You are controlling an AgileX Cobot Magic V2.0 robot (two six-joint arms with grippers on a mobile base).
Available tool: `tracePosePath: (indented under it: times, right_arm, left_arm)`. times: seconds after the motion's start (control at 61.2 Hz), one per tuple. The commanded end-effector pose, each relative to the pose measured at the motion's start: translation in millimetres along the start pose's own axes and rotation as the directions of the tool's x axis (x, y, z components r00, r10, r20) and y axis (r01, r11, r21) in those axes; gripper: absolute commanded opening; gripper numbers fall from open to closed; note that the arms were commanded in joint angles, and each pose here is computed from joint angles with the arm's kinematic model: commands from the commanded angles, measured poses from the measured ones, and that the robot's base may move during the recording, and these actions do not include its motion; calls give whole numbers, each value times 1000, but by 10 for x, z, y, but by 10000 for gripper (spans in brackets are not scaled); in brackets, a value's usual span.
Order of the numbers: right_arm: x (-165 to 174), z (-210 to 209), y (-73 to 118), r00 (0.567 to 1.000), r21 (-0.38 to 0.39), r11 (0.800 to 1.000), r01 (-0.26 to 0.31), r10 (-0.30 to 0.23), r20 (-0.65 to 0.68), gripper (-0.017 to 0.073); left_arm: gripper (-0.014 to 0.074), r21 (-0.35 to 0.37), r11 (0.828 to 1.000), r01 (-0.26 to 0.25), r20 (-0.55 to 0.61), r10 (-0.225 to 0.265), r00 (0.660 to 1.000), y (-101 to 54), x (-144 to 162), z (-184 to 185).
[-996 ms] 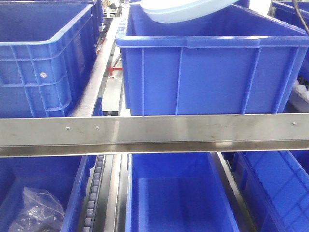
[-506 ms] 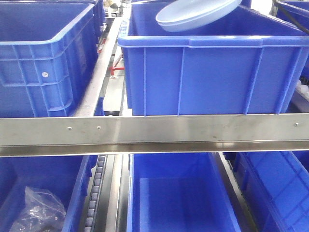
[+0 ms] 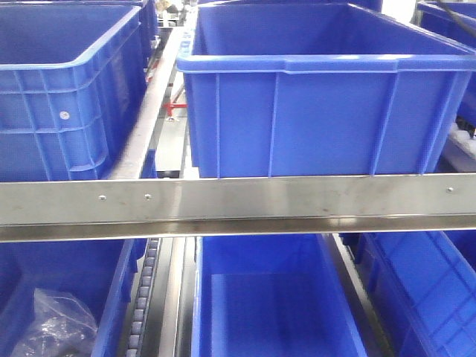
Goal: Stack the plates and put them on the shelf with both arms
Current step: 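Withdraw the empty right gripper from the blue bin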
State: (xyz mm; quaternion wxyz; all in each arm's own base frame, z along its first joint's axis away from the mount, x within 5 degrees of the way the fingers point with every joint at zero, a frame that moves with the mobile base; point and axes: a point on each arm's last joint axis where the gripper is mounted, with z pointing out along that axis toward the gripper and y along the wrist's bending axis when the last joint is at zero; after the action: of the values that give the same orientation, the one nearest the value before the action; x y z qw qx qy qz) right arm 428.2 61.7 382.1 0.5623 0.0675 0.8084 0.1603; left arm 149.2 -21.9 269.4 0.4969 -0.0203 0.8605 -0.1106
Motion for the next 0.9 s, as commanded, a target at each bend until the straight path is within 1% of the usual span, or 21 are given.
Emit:
tracePosePath:
  times: [0.0, 0.065, 0.196, 0.245, 0.359, 0.457, 0.539, 0.604, 0.735, 0.882]
  right_arm:
    - [-410, -478, 151, 988, -47, 999, 7, 0, 156, 395]
    - [-400, -624, 157, 987, -48, 999, 7, 1, 162, 302]
    - [-279, -967, 120, 976, -48, 999, 5, 5, 217, 37]
    - [-198, -1123, 90, 967, -49, 999, 5, 8, 256, 65]
    - [28, -1493, 6, 937, -52, 999, 5, 13, 348, 56]
    - [314, -1840, -98, 905, -53, 999, 7, 16, 425, 56]
    - [529, -2068, -179, 871, -55, 998, 10, 19, 491, 56]
    - [703, -2201, -242, 854, -54, 998, 11, 19, 521, 56]
    - [998, -2334, -342, 859, -45, 999, 9, 15, 513, 56]
    - [1140, -2356, -390, 873, -36, 999, 6, 12, 488, 56]
  left_arm:
    - [86, 8, 1000, 10, 103, -11, 995, -26, -156, -29]
    - [86, 8, 1000, 10, 103, -11, 995, -26, -156, -29]
    - [85, 8, 1000, 10, 103, -11, 995, -26, -156, -29]
    - [85, 8, 1000, 10, 103, -11, 995, -26, -156, -29]
    - [85, 8, 1000, 10, 103, -11, 995, -26, -156, -29]
    - [85, 8, 1000, 10, 103, -11, 995, -26, -156, -29]
    - [86, 8, 1000, 10, 103, -11, 995, -26, -156, -29]
    - [85, 8, 1000, 10, 103, -11, 995, -26, -156, -29]
    - [85, 8, 1000, 10, 103, -11, 995, -26, -156, -29]
    - [86, 8, 1000, 10, 103, -11, 995, -26, -156, -29]
